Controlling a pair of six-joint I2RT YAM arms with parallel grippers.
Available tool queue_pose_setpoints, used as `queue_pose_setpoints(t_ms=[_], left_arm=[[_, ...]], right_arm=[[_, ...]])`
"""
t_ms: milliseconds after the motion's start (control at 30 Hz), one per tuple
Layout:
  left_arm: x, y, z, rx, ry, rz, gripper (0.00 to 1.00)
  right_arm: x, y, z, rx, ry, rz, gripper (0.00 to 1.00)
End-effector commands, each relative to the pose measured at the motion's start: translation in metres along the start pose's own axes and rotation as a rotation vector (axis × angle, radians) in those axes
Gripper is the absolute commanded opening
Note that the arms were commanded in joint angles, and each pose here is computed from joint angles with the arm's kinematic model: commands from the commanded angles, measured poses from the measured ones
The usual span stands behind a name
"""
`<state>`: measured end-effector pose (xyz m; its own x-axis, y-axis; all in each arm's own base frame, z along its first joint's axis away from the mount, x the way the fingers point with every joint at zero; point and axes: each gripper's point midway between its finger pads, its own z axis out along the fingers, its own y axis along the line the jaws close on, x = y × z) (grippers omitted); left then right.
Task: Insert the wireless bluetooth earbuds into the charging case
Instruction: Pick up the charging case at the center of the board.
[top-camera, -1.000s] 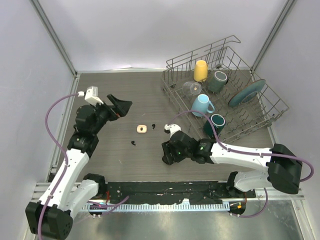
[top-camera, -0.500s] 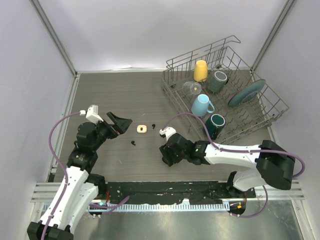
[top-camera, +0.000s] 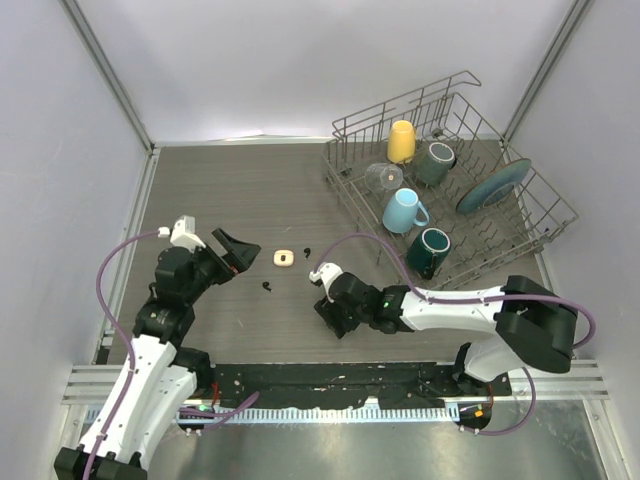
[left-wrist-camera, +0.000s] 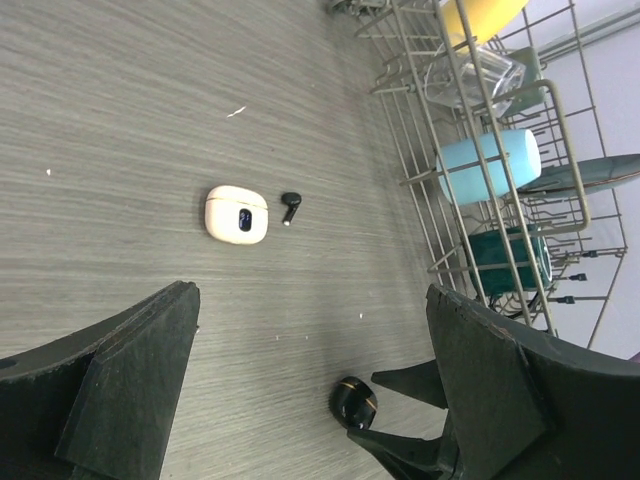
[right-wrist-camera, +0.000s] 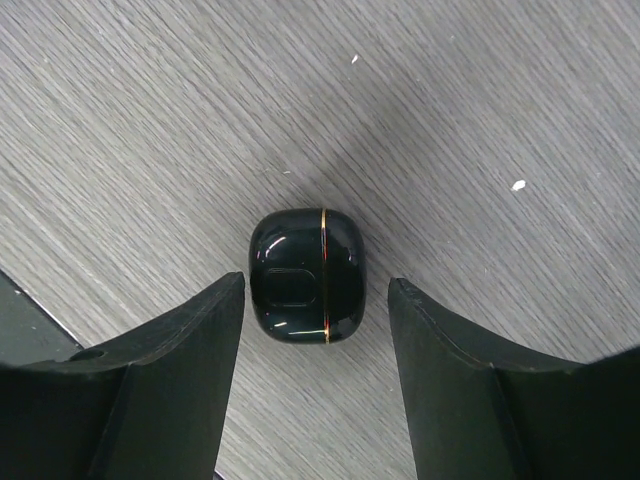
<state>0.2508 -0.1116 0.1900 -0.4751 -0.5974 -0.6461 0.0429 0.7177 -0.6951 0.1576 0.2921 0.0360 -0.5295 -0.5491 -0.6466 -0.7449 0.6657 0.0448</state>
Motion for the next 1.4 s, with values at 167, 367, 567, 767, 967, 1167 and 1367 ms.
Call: queue_pose_setpoints(t_ms=[167, 367, 567, 767, 967, 1167, 1367], left_arm=[[-0.016, -0.018, -0.01, 0.06, -0.062, 0.01, 1.0], [-0.018, -0.019, -0.019, 0.108, -0.123, 0.041, 1.0], [-0.015, -0.013, -0.021, 0.088, -0.122, 0.058, 1.0], [-0.008, -0.006, -0.014, 0.049, -0.075, 0.046, 1.0], [-0.004, -0.006, -0.01, 0.057, -0.05, 0.043, 1.0], [0.0, -0.018, -0.011, 0.135, -0.045, 0.044, 1.0], [0.018, -0.065, -0.027, 0.455, 0.029, 0.101, 0.94]], right_arm=[[0.0, -0.001, 0.008, 0.015, -0.014, -0.059, 0.61], [0.002, -0.002, 0.01, 0.028, -0.005, -0.068, 0.58], [0.003, -0.003, 0.012, 0.041, 0.003, -0.078, 0.49], [0.002, 0.0, 0.014, 0.035, 0.015, -0.086, 0.31], [-0.025, 0.009, 0.003, 0.007, -0.06, -0.072, 0.07], [-0.085, 0.023, -0.043, -0.088, -0.359, -0.161, 0.01], [-0.116, 0.032, -0.087, -0.151, -0.53, -0.393, 0.01]])
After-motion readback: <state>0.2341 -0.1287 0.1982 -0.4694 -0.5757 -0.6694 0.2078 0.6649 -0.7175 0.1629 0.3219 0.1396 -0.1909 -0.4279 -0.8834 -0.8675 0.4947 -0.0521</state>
